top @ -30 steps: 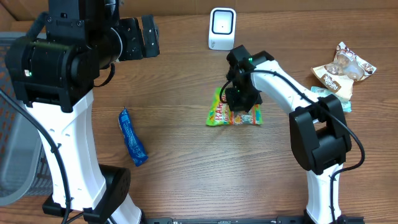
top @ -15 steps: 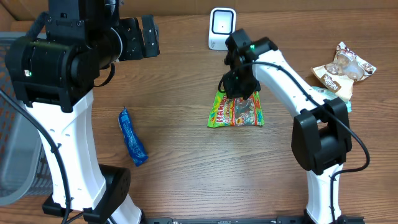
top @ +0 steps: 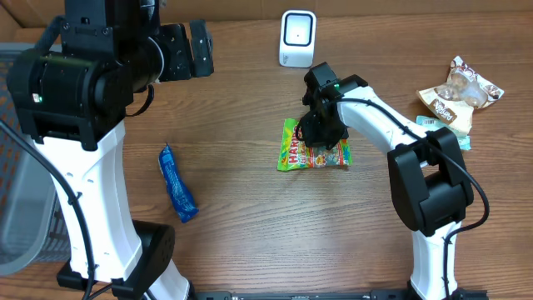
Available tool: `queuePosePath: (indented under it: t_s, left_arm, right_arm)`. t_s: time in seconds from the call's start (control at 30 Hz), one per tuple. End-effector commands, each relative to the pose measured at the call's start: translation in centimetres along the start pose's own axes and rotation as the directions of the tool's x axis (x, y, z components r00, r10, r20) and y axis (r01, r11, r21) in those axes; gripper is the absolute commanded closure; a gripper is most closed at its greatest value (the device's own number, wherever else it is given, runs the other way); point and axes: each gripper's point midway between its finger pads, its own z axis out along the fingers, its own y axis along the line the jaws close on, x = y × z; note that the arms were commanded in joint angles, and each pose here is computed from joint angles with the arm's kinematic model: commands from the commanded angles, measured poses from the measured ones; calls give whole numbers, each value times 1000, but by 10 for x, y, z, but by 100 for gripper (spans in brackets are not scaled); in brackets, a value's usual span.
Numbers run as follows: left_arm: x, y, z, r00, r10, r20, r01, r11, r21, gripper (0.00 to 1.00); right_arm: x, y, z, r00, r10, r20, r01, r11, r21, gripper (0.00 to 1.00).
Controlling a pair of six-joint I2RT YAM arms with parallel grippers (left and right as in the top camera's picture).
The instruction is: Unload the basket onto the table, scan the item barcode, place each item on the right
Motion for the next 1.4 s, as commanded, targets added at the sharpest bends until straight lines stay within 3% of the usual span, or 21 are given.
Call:
queuePosePath:
  t_s: [0.0, 0.17, 0.33, 0.53, 0.63, 0.93, 1.23, 1.37]
  left_arm:
    - [-1, 0, -1, 1000, -1, 6, 1, 1000, -3, 0]
    - [-1, 0, -1, 1000, -1, 6, 1, 1000, -3, 0]
    - [-1, 0, -1, 1000, -1, 6, 1, 1000, -3, 0]
    - [-1, 0, -1, 1000, -1, 6, 1, 1000, -3, 0]
    - [-1, 0, -1, 1000, -1, 6, 1, 1000, -3, 0]
    - [-1, 0, -1, 1000, -1, 6, 1, 1000, -3, 0]
    - [-1, 0, -1, 1000, -1, 6, 1, 1000, -3, 0]
    - [-1, 0, -1, 1000, -1, 6, 1, 1000, -3, 0]
  right_arm:
    - [-5, -4, -12, 1000, -16, 4, 16, 1000, 27, 96]
    - [-20, 12, -72, 999, -27, 39, 27, 1000, 3, 79]
    - [-33, 3, -123, 993, 0, 118, 0, 1000, 4, 50]
    - [-27, -46, -117, 991, 114, 76, -113, 994, -10, 30]
    - [-16, -58, -102, 993, 114, 23, -111, 988, -106, 25]
    - [5, -56, -58, 992, 124, -34, -128, 938, -322, 23]
    - [21, -49, -8, 983, 179, -39, -181, 914, -364, 25]
    - [26, -42, 2, 983, 179, -39, -180, 897, -404, 38]
